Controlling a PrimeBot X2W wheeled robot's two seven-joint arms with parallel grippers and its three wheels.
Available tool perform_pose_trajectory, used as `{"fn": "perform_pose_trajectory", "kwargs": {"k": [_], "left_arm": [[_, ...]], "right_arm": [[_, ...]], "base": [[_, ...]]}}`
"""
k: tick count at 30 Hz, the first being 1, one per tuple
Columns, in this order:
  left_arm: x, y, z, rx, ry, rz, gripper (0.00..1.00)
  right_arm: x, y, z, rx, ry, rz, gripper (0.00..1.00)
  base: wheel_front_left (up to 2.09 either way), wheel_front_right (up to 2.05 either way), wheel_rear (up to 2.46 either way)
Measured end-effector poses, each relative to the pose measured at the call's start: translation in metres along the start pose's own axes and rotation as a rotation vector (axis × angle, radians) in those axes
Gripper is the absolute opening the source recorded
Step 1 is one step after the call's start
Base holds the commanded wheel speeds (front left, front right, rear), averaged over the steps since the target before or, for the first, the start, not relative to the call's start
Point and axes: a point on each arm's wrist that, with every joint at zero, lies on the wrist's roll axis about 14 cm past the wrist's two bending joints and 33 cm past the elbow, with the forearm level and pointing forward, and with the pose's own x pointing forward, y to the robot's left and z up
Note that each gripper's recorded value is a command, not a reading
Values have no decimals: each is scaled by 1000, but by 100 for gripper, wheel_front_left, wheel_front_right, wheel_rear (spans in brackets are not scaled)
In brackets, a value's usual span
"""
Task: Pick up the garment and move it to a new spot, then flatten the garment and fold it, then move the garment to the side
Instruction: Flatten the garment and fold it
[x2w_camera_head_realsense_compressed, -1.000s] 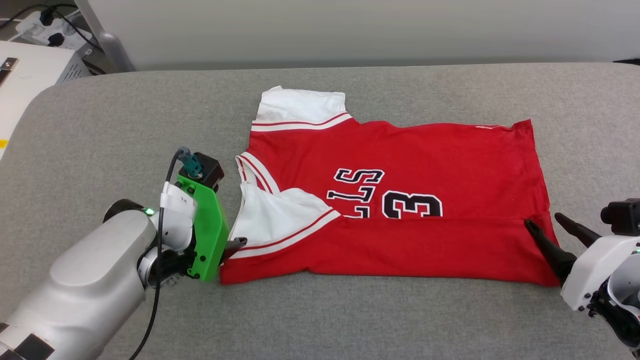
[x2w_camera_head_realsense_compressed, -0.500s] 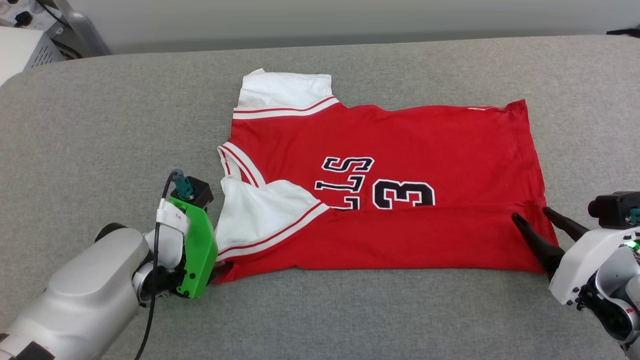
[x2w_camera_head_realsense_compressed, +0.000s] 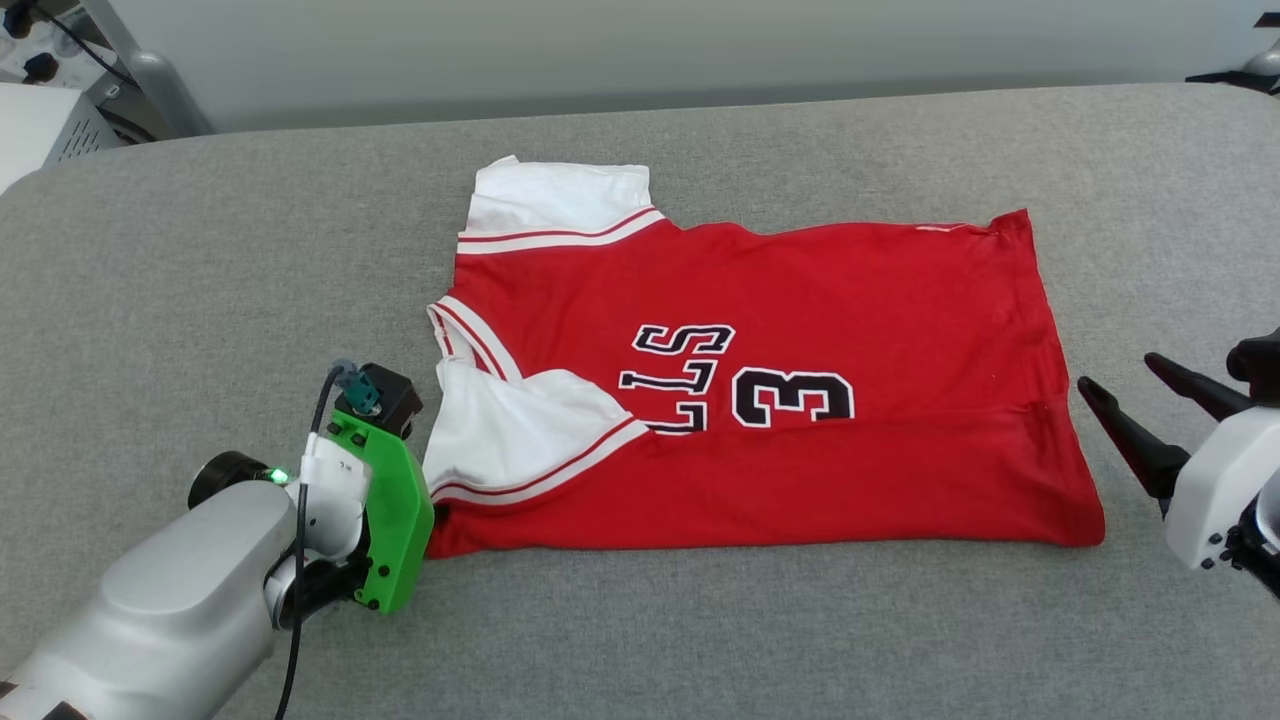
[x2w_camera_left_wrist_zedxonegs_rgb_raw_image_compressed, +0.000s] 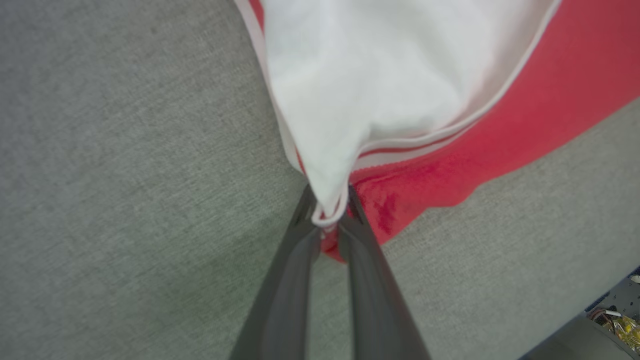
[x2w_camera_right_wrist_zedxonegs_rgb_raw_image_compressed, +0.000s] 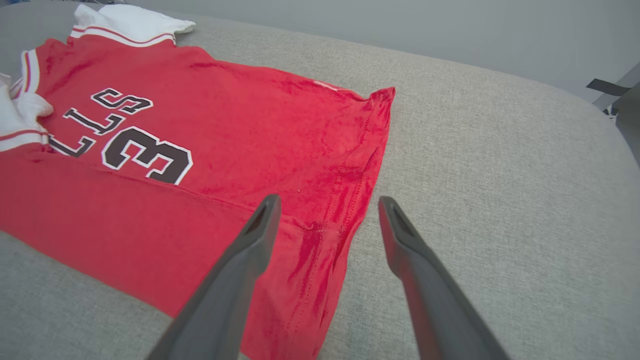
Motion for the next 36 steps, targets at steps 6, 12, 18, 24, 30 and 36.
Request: {"fn": "perform_pose_trajectory", "kwargs": {"k": [6, 12, 18, 24, 30, 36], "left_arm": [[-12, -8, 16, 31, -87, -6, 0], [-15, -10, 21, 61, -115, 3, 0], [-13, -12, 19, 61, -115, -3, 0], [-7, -6, 10, 36, -98, -1, 0], [-1, -2, 3, 17, -84, 3, 0], [0, 0, 1, 12, -85, 10, 0]], "right_arm": [[-8, -7, 8, -73, 116, 7, 100], [-15, -10, -19, -68, 341, 15, 100], [-8, -7, -44, -17, 446, 21, 100], [7, 4, -75, 36, 528, 41, 100], [11, 14, -107, 64, 614, 54, 100], [11, 9, -113, 82, 595, 30, 19]], "base": [[0, 0, 0], [0, 0, 0], [0, 0, 0], [0, 0, 0], [0, 0, 0], [0, 0, 0]]}}
